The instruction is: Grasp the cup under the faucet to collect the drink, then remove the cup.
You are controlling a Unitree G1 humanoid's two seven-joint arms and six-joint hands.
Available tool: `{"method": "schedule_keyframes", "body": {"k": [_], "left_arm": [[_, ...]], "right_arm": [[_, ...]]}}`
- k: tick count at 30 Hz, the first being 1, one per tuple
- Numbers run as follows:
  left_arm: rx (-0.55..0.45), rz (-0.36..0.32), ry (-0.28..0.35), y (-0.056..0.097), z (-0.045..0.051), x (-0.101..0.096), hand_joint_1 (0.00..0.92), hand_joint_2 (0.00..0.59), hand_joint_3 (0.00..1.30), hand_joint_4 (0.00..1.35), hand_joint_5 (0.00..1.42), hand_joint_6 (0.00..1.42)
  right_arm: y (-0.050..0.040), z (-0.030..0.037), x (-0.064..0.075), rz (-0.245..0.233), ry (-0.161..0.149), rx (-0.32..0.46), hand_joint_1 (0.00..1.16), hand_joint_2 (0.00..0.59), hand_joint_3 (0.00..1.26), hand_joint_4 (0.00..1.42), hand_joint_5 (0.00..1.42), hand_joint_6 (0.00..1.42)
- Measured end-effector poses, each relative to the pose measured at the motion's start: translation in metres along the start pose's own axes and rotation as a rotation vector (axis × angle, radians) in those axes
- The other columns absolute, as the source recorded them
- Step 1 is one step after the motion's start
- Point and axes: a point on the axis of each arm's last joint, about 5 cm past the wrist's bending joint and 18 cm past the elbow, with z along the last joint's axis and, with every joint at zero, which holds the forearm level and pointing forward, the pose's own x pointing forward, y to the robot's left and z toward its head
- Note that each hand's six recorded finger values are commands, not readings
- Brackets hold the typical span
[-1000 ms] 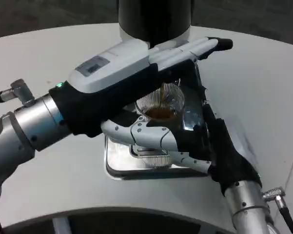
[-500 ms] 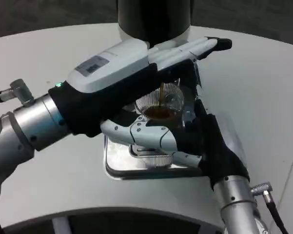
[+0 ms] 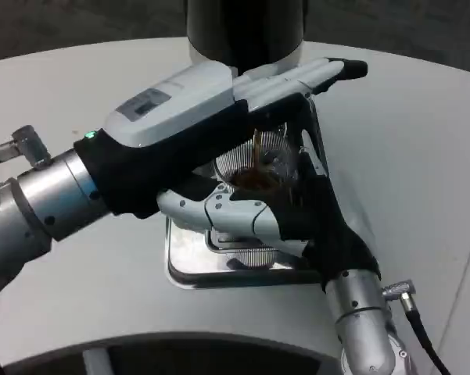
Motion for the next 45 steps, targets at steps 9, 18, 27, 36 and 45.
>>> {"method": "schedule_keyframes", "body": {"k": [9,18,27,36,45], "left_arm": [[0.001,-0.001,0.002,0.0,-0.0004,0.0,0.0,0.132,0.04,0.0,0.08,0.04],[0.005,-0.001,0.005,0.001,-0.0005,-0.001,0.0,0.132,0.05,0.0,0.08,0.04],[-0.018,0.016,0.006,0.001,-0.0019,-0.004,0.0,0.138,0.03,0.0,0.08,0.04],[-0.107,0.258,0.058,0.0,-0.0105,-0.029,0.0,0.159,0.03,0.0,0.11,0.08],[-0.153,0.319,0.112,-0.006,-0.0115,-0.048,0.0,0.161,0.03,0.0,0.12,0.08]], "right_arm": [[0.0042,-0.0027,0.004,-0.008,-0.013,0.012,0.72,0.183,0.0,0.0,0.0,0.01],[0.0083,-0.0061,0.005,-0.01,-0.038,0.031,0.75,0.186,0.0,0.0,0.0,0.05],[0.0122,-0.0076,0.007,-0.009,-0.058,0.04,0.76,0.19,0.0,0.01,0.0,0.09],[0.0149,-0.0067,0.009,-0.012,-0.068,0.067,0.81,0.195,0.03,0.21,0.18,0.28],[0.0187,-0.0064,0.013,-0.041,-0.073,0.098,0.92,0.188,0.29,0.51,0.51,0.69]]}}
